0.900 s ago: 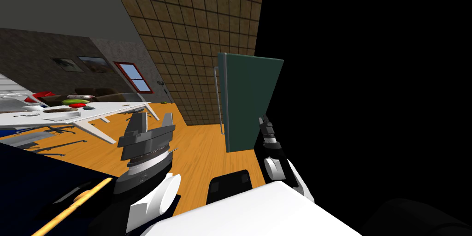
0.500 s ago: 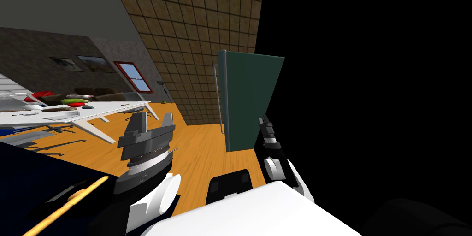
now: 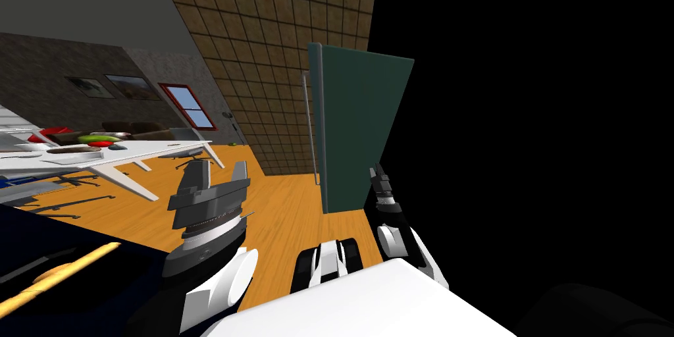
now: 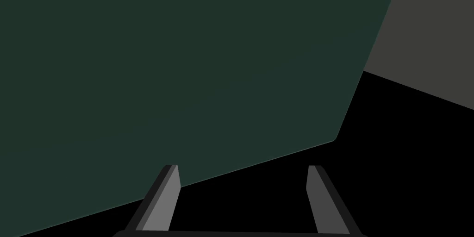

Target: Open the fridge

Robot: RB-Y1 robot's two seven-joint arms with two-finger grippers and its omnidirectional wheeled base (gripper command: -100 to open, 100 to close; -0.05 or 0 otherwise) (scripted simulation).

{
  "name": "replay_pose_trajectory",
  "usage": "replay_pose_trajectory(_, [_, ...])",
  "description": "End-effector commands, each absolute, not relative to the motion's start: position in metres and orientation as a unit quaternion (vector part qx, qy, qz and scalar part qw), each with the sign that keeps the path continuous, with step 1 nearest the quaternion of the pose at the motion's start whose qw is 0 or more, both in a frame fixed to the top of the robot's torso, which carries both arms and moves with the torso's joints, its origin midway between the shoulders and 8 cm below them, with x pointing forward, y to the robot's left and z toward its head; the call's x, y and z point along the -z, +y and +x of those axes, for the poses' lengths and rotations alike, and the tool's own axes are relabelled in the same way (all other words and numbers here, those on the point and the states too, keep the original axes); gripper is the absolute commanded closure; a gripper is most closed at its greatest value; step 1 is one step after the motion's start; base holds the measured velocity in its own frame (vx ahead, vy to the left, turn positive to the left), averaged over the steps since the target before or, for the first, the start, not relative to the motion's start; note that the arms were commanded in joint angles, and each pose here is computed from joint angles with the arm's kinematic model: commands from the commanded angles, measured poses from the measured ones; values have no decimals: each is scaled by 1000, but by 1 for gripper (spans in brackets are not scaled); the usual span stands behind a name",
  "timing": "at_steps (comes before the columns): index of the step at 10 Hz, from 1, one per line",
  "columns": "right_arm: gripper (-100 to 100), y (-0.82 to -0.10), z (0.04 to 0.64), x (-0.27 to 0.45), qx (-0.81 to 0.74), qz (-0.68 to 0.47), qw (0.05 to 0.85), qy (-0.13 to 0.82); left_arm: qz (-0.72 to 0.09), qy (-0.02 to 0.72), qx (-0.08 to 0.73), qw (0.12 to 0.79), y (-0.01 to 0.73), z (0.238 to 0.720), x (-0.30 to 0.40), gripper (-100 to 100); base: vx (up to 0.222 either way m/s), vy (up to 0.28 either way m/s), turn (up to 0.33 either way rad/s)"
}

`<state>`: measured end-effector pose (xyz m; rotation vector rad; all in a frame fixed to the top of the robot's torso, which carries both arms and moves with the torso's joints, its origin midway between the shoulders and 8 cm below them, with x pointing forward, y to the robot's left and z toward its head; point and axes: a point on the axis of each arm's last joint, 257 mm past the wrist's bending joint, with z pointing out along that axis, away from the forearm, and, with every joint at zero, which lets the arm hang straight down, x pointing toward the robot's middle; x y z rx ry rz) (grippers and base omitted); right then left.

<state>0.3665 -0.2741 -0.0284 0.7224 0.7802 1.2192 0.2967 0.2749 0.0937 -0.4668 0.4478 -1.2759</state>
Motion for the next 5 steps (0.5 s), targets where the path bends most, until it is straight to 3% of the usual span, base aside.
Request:
replay_pose_trajectory(1, [-100, -275, 366, 23, -563, 319, 681, 343, -214, 205, 585, 755, 275, 297, -94, 0, 14, 10, 80])
replay_pose_trajectory(5, [-100, -282, 364, 0, -626, 321, 645, 299, -214, 205, 585, 755, 275, 297, -93, 0, 15, 30, 122])
